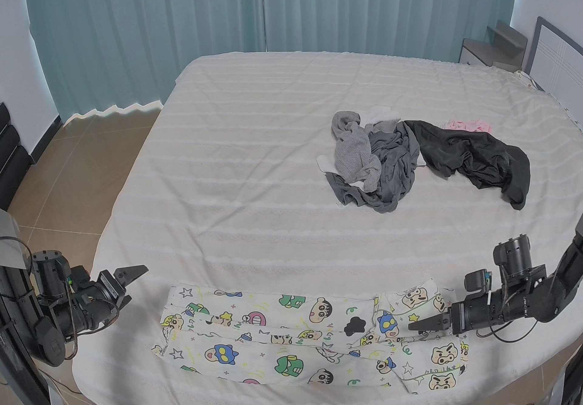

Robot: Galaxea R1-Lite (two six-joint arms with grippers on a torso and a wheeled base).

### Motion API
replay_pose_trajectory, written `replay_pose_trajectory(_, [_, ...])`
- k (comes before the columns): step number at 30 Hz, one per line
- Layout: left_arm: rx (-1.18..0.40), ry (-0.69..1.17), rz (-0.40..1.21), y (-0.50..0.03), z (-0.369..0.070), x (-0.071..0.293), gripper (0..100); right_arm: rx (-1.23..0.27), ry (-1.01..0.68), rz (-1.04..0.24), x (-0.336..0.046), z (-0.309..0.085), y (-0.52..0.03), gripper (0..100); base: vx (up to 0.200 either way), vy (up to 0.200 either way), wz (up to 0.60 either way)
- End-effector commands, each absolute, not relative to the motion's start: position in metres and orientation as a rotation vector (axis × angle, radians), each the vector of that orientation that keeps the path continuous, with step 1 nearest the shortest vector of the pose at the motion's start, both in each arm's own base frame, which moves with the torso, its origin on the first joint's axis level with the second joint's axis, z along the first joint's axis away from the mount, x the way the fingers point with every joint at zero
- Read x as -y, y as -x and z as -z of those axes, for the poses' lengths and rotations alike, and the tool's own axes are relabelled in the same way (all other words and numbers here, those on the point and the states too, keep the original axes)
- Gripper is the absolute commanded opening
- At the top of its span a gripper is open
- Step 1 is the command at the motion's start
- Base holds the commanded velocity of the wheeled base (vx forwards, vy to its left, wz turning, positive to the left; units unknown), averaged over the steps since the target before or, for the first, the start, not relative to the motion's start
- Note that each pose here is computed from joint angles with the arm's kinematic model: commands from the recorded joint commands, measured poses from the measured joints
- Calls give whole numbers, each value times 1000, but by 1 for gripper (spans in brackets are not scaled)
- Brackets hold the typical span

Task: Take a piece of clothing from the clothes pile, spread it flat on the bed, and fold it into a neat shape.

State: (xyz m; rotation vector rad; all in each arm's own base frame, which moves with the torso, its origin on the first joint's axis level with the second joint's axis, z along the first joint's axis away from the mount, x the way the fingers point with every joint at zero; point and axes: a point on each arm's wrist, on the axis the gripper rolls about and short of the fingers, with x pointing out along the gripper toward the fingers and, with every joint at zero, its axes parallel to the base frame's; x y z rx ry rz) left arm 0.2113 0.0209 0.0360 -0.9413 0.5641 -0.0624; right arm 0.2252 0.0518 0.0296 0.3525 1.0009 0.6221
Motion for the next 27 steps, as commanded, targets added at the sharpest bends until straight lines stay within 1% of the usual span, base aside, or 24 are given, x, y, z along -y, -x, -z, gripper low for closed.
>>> replay_pose_trajectory(1, [-638,677,130,-210,-26,11,100,-823,-425,-646,-39,-69,-180,100,0,0,0])
replay_pose_trajectory(5, [-739,535,189,-202,-19,28,100,-762,-473,-642,-35,-83,-154,100,0,0,0])
replay_pose_trajectory(9, [-729,480,288,-196,-27,45,100,-716,-488,-656,-34,-91,-137,100,0,0,0])
replay_pose_trajectory(11, [-764,457,324,-191,-28,54,100,-691,-481,-667,-34,-95,-133,100,0,0,0])
replay_pose_trajectory(15, [-816,392,352,-182,-27,59,100,-667,-476,-678,-33,-98,-129,100,0,0,0])
replay_pose_trajectory(20, [-868,370,335,-176,-26,57,100,-672,-476,-683,-34,-97,-129,100,0,0,0])
replay_pose_trajectory(22, [-935,311,315,-171,-19,54,100,-682,-471,-694,-36,-96,-127,100,0,0,0])
replay_pose_trajectory(27, [-952,289,246,-182,-9,48,100,-706,-459,-724,-40,-93,-124,100,0,0,0])
